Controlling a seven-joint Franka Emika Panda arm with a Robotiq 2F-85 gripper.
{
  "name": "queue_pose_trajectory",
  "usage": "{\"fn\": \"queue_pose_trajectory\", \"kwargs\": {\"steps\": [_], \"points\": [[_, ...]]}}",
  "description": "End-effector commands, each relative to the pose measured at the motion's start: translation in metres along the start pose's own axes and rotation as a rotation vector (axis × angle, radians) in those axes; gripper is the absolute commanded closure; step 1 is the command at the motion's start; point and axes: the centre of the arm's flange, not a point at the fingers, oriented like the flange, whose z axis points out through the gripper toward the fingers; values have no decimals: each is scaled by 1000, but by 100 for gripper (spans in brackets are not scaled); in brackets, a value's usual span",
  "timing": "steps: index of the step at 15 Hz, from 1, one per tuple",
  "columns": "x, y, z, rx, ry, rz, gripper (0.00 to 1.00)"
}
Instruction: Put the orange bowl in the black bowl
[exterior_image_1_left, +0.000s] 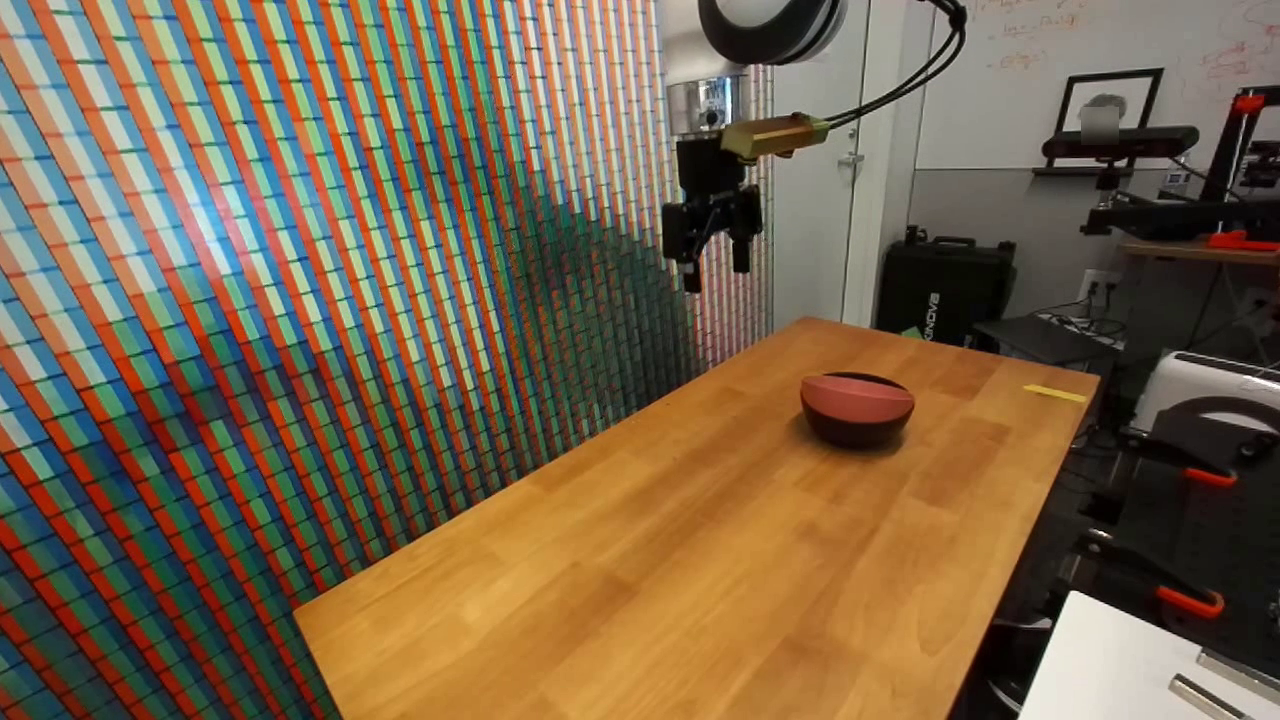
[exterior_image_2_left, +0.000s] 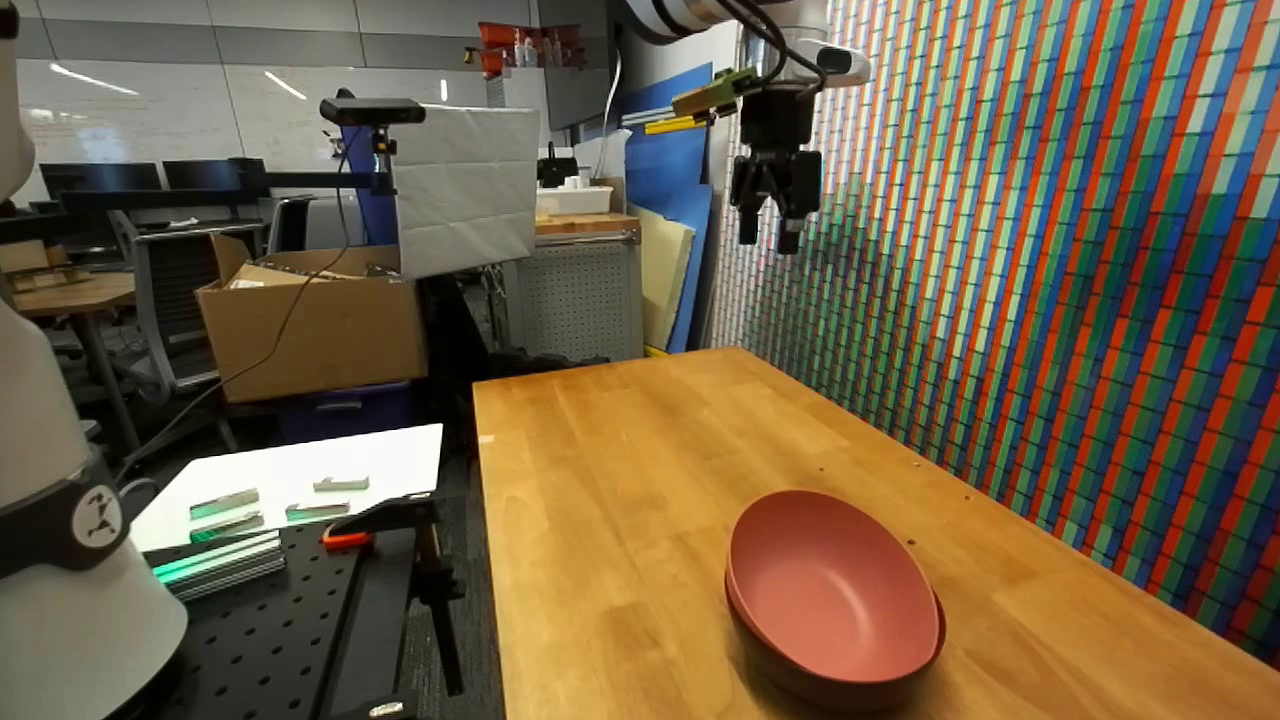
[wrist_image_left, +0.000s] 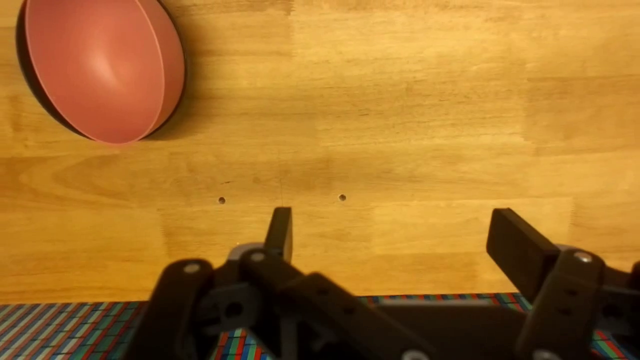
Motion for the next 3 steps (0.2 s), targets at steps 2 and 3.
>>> {"fn": "queue_pose_trajectory", "kwargs": {"steps": [2,3], "points": [[0,0,0,0,0,-1,0],[0,0,0,0,0,-1,0]]}}
